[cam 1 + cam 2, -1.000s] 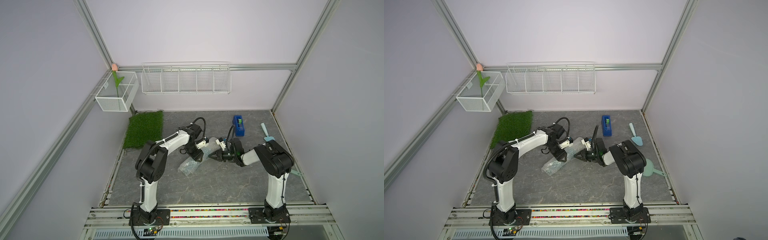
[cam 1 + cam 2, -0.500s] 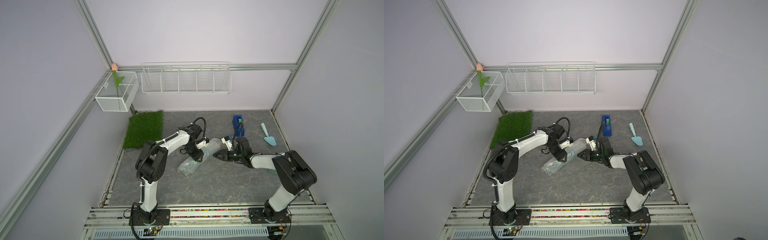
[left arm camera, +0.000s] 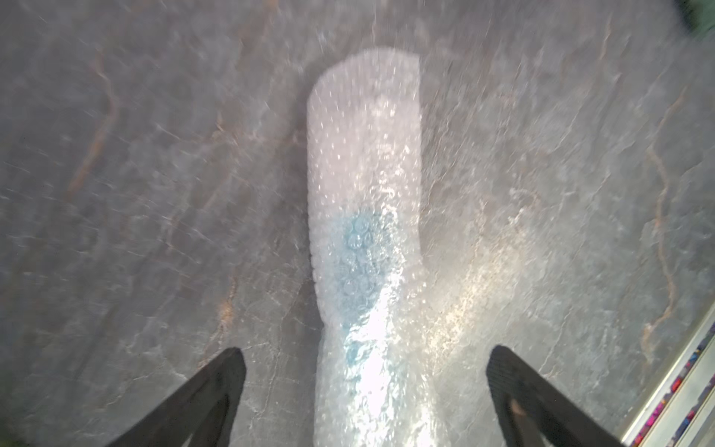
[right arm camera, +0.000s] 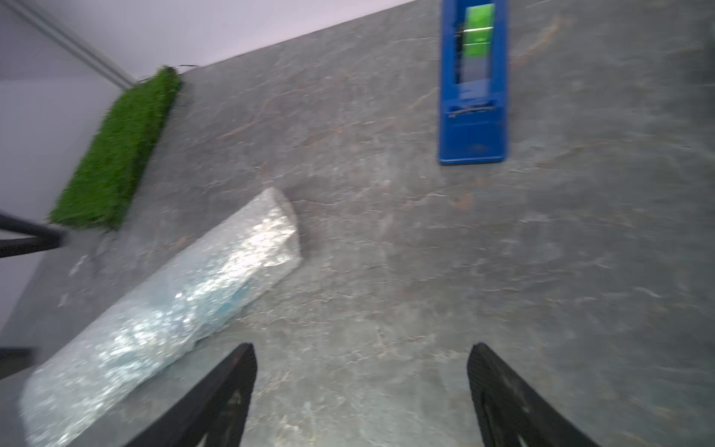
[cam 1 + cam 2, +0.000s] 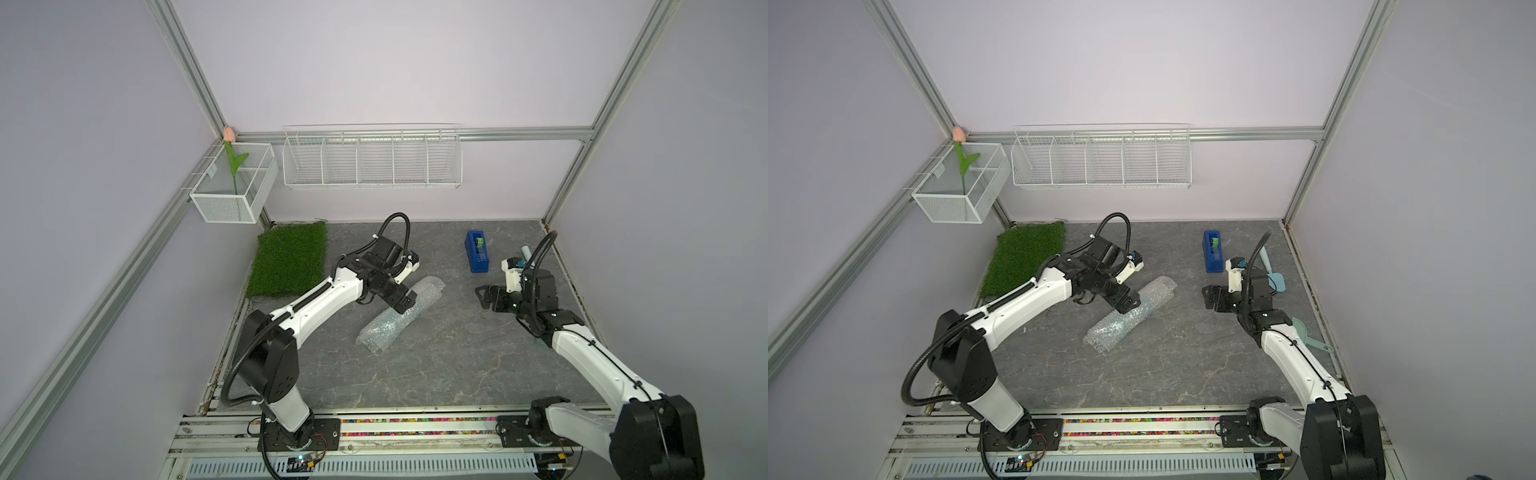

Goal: Wrap wine bottles in bubble wrap
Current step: Reset both arms

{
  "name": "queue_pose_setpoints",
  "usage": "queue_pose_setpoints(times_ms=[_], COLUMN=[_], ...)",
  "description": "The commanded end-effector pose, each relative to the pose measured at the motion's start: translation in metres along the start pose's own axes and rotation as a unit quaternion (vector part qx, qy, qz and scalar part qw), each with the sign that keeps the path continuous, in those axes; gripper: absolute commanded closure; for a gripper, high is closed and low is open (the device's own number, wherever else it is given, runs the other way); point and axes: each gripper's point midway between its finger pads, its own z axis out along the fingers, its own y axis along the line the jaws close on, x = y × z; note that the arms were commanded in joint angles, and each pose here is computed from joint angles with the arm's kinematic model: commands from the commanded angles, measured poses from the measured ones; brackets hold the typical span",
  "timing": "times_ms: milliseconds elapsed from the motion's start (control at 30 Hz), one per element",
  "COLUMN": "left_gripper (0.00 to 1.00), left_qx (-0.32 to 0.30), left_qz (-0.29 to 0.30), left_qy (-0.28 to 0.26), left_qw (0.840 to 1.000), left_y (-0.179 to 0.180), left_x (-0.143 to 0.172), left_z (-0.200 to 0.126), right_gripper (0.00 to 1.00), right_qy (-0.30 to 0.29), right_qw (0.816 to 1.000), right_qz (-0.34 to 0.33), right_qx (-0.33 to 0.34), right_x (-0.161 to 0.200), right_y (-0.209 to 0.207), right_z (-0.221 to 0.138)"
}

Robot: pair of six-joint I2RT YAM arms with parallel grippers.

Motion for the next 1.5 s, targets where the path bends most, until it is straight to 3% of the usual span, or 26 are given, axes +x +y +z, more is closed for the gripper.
queue_pose_setpoints(times_ms=[0,67,133,233,300,400,533,633,733,800,900,967,1067,1167,1467], left_gripper=[0.01,0.01,0.01,0.01,0.01,0.01,0.01,0.01,0.01,0.01,0.01,0.01,0.01,0.01,0.01], left_qx=[-0.122,-0.238,-0.322,-0.424,-0.468,-0.514,-0.541,-0.554,-0.530,-0.529,-0.493,-0.486,-0.472,-0.481,-0.479], left_qz=[-0.043,-0.091,-0.147,-0.229,-0.250,-0.252,-0.298,-0.301,-0.287,-0.280,-0.309,-0.302,-0.319,-0.311,-0.312], left_qy=[-0.104,-0.169,-0.230,-0.287,-0.298,-0.293,-0.278,-0.295,-0.296,-0.300,-0.285,-0.321,-0.290,-0.304,-0.300], left_qw=[0.986,0.952,0.906,0.828,0.793,0.766,0.736,0.718,0.741,0.743,0.762,0.755,0.769,0.761,0.763], left_y=[0.037,0.076,0.121,0.177,0.193,0.207,0.230,0.243,0.249,0.255,0.256,0.260,0.262,0.269,0.269], left_x=[-0.029,-0.025,-0.002,0.055,0.093,0.137,0.179,0.189,0.180,0.179,0.189,0.193,0.195,0.193,0.194], left_z=[-0.049,-0.084,-0.112,-0.142,-0.146,-0.137,-0.119,-0.110,-0.092,-0.084,-0.075,-0.074,-0.069,-0.070,-0.069], right_gripper=[0.12,0.12,0.11,0.11,0.11,0.11,0.11,0.12,0.11,0.12,0.11,0.12,0.12,0.12,0.12], right_qy=[-0.040,-0.089,-0.120,-0.156,-0.170,-0.176,-0.206,-0.195,-0.205,-0.194,-0.189,-0.176,-0.182,-0.182,-0.178], right_qw=[0.993,0.985,0.978,0.970,0.966,0.966,0.960,0.964,0.962,0.964,0.965,0.967,0.965,0.964,0.965], right_qz=[-0.025,-0.026,-0.018,-0.051,-0.059,-0.073,-0.103,-0.120,-0.113,-0.115,-0.111,-0.108,-0.109,-0.114,-0.114], right_qx=[0.110,0.146,0.172,0.177,0.184,0.172,0.161,0.133,0.140,0.138,0.147,0.150,0.152,0.156,0.156], right_x=[-0.008,-0.012,-0.019,-0.022,-0.018,-0.018,-0.025,-0.017,-0.012,-0.010,-0.013,-0.011,-0.012,-0.013,-0.012], right_y=[-0.051,-0.074,-0.094,-0.101,-0.106,-0.104,-0.102,-0.097,-0.103,-0.102,-0.106,-0.107,-0.107,-0.106,-0.106], right_z=[-0.002,0.000,-0.002,0.002,0.007,0.016,0.024,0.039,0.043,0.042,0.046,0.048,0.047,0.047,0.049])
